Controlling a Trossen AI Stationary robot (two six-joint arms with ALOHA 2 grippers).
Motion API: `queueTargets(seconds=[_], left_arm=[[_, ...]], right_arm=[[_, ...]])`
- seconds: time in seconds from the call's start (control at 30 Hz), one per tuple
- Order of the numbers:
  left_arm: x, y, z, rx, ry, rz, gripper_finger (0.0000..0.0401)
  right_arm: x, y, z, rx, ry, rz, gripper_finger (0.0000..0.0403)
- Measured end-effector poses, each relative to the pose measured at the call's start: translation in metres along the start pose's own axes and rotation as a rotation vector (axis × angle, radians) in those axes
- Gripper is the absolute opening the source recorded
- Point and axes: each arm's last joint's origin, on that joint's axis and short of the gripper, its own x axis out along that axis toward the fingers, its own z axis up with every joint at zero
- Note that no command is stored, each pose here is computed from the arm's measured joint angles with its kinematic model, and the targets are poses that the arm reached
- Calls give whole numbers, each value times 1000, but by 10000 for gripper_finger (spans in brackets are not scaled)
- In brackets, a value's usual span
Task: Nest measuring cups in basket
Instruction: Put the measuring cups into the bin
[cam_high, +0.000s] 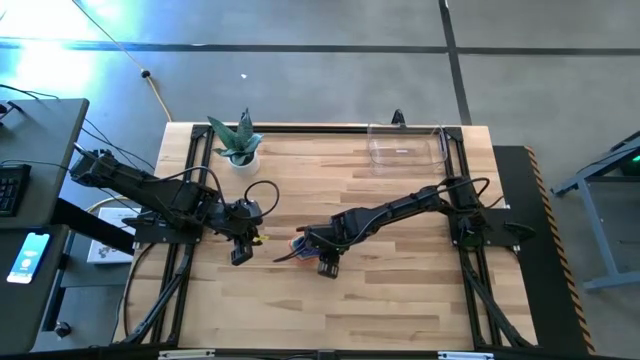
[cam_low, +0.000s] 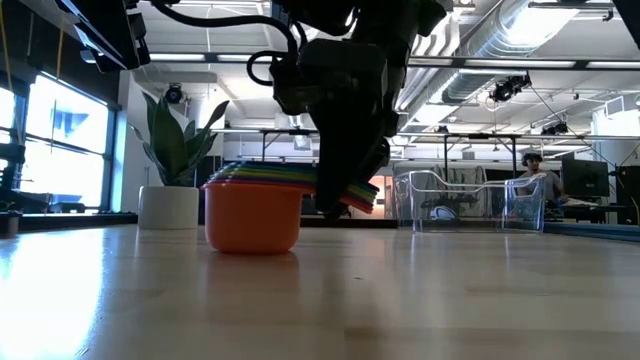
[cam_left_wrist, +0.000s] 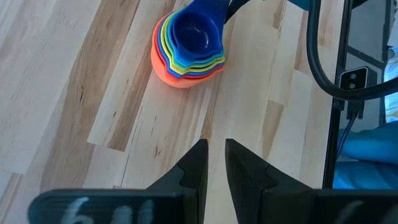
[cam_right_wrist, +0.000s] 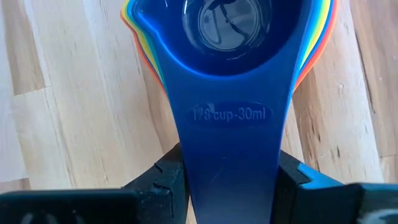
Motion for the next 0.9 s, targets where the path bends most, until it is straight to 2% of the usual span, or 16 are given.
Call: queueTargets(seconds=[0.37,0.67,0.9], left_arm=[[0,0,0,0,0,0,46],[0,0,0,0,-4,-3,46],[0,-3,4,-2,-40,-30,46]], right_arm=[[-3,0,0,38,-4,6,127],[-36,1,6,94,-95,-5,126],[-47,-7,8,119,-117,-34,124]])
